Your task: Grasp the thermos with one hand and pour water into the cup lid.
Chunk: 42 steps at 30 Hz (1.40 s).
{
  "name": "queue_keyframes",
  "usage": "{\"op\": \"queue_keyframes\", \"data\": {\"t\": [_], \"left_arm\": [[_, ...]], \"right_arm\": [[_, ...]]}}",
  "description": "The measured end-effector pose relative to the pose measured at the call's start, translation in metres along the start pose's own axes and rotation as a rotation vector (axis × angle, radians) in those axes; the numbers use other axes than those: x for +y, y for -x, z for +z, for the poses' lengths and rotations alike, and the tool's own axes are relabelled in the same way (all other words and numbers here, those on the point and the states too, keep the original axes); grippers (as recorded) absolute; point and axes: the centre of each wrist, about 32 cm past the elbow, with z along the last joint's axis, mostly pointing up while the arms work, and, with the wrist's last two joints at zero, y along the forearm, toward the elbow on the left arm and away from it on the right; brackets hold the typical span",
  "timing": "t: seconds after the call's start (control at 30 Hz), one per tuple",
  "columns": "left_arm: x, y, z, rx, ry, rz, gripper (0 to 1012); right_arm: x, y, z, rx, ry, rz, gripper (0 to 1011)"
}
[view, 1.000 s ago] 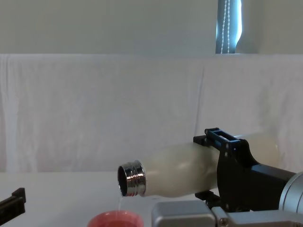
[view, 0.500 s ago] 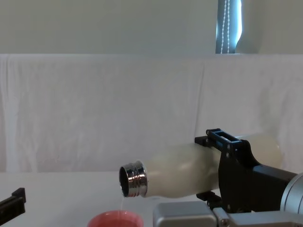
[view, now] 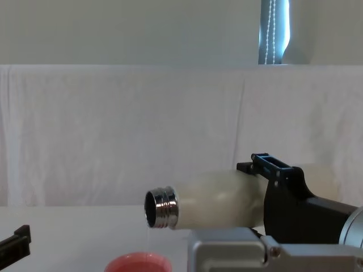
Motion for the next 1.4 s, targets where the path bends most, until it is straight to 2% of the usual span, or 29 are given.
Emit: {"op": "queue_keyframes", "data": {"t": [0.13, 0.37, 0.57, 0.6, 0.8, 0.9, 0.93, 1.03, 1.1, 1.13, 1.2, 1.23, 1.27, 1.3, 1.4], "left_arm": [[0.0, 0.0, 0.0, 0.0, 0.0, 0.0, 1001], [0.0, 0.0, 0.0, 0.0, 0.0, 0.0, 1001], [0.0, 0.0, 0.0, 0.0, 0.0, 0.0, 1001], [0.0, 0.0, 0.0, 0.0, 0.0, 0.0, 1001], [0.0, 0.0, 0.0, 0.0, 0.0, 0.0, 1001], [0.0, 0.0, 0.0, 0.0, 0.0, 0.0, 1001], [0.0, 0.0, 0.0, 0.0, 0.0, 0.0, 1001], [0.0, 0.0, 0.0, 0.0, 0.0, 0.0, 1001], [0.0, 0.0, 0.0, 0.0, 0.0, 0.0, 1001], [0.0, 0.0, 0.0, 0.0, 0.0, 0.0, 1001], [0.0, 0.0, 0.0, 0.0, 0.0, 0.0, 1001], [0.0, 0.0, 0.0, 0.0, 0.0, 0.0, 1001], [0.0, 0.0, 0.0, 0.0, 0.0, 0.0, 1001], [0.0, 0.0, 0.0, 0.0, 0.0, 0.0, 1001], [0.0, 0.0, 0.0, 0.0, 0.0, 0.0, 1001]], "right_arm": [[0.0, 0.0006, -0.001, 0.048, -0.006, -0.002, 946], [-0.001, 0.0007, -0.005, 0.17, -0.024, -0.02, 946], [-0.002, 0.0, -0.011, 0.322, -0.048, -0.038, 946], [-0.003, -0.0005, -0.013, 0.368, -0.054, -0.043, 946], [-0.006, -0.0004, -0.018, 0.536, -0.08, -0.051, 946], [-0.008, -0.0006, -0.023, 0.655, -0.093, -0.057, 946], [-0.008, -0.0006, -0.023, 0.655, -0.093, -0.057, 946], [-0.01, 0.001, -0.029, 0.794, -0.103, -0.061, 946], [-0.012, 0.0017, -0.032, 0.853, -0.106, -0.063, 946], [-0.013, 0.0028, -0.035, 0.904, -0.108, -0.062, 946], [-0.015, 0.0037, -0.037, 0.953, -0.108, -0.062, 946], [-0.016, 0.0049, -0.04, 1.014, -0.11, -0.064, 946], [-0.016, 0.0049, -0.04, 1.014, -0.11, -0.064, 946], [-0.018, 0.0061, -0.043, 1.074, -0.11, -0.064, 946], [-0.02, 0.0091, -0.047, 1.181, -0.112, -0.063, 946]]}}
